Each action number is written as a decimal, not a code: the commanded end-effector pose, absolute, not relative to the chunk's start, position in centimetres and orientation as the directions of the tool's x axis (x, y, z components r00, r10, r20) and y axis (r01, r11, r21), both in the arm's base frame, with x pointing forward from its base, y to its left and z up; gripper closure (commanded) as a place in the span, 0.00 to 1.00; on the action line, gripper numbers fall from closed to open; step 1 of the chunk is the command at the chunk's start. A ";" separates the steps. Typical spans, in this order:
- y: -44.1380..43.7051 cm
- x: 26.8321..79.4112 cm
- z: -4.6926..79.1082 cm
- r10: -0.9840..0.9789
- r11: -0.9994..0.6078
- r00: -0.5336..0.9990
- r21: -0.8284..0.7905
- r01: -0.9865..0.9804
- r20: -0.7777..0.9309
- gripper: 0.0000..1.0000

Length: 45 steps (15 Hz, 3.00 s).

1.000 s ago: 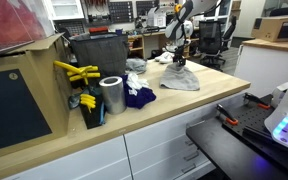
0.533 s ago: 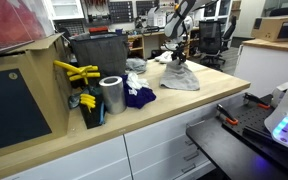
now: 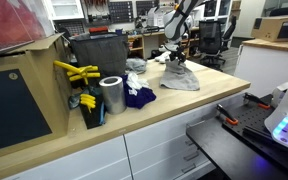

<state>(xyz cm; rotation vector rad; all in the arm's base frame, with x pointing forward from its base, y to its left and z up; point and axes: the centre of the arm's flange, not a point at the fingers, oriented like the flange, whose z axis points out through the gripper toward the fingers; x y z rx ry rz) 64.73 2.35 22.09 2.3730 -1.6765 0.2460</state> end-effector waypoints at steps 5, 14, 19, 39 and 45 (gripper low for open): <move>5.8 59.7 25.3 -0.856 -0.411 0.404 0.051 -0.910 0.323 1.00; 10.9 55.6 25.0 -0.769 -0.537 0.532 0.094 -0.839 0.355 1.00; 13.6 52.4 23.9 -0.694 -0.620 0.620 0.136 -0.773 0.366 1.00; 12.4 41.8 22.9 -0.561 -0.662 0.647 0.189 -0.725 0.517 1.00; 11.7 41.6 22.6 -0.574 -0.645 0.611 0.158 -0.748 0.546 0.73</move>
